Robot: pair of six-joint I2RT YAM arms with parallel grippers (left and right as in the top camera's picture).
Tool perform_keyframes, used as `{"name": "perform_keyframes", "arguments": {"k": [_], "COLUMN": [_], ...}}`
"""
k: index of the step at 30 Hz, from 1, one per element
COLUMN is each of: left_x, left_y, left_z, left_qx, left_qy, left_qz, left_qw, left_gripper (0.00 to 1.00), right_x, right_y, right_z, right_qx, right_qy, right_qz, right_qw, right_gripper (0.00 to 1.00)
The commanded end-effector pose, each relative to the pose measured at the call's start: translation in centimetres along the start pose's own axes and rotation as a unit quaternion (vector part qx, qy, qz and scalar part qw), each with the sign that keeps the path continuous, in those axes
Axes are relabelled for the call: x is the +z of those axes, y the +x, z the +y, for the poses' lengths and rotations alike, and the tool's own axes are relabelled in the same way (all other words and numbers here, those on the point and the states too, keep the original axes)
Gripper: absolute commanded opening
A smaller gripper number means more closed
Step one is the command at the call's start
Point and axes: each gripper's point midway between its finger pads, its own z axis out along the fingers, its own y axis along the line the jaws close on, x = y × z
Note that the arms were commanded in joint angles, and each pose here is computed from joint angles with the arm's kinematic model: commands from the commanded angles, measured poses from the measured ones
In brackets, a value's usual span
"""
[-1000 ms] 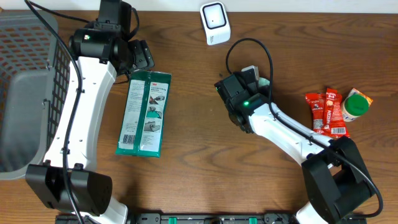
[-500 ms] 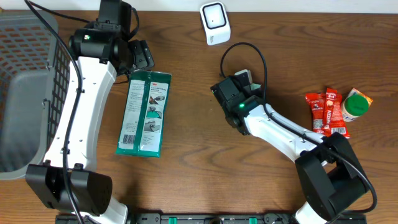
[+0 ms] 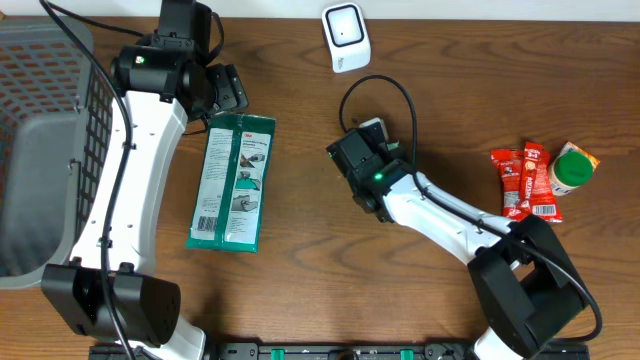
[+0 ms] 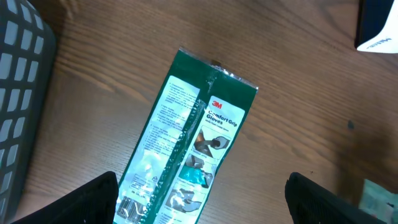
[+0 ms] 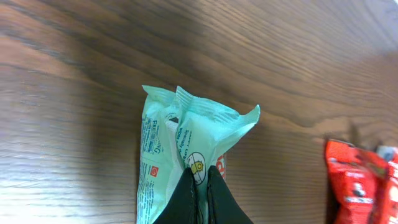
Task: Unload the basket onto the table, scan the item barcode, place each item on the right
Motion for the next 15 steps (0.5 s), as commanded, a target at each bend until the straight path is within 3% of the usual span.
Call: {"name": "perform_keyframes", "arguments": {"k": [1, 7, 15], "left_x": [-0.5, -0.5, -0.5], "left_y": [-0.3, -0.3, -0.3], "left_z": [0.3, 0.3, 0.3], "left_qx": [0.004, 0.004, 0.004], "left_qy": [-0.004, -0.004, -0.004], "left_qz": [-0.008, -0.008, -0.008], "left_qw": [1.0, 1.0, 1.0], "left_gripper": [0.86, 0.86, 0.86], "right_x": [-0.2, -0.4, -2.2], "right_y": [0.4, 0.3, -0.9], "right_z": [1.8, 2.4, -4.3], "right_qx": [0.008, -0.003, -0.061], "right_qy": [-0.028, -0.037, 0.183], "right_qz": [0.002, -0.001, -0.041], "right_qw": [1.0, 0.999, 0.98], "right_gripper": [0.01, 0.01, 0.01]}}
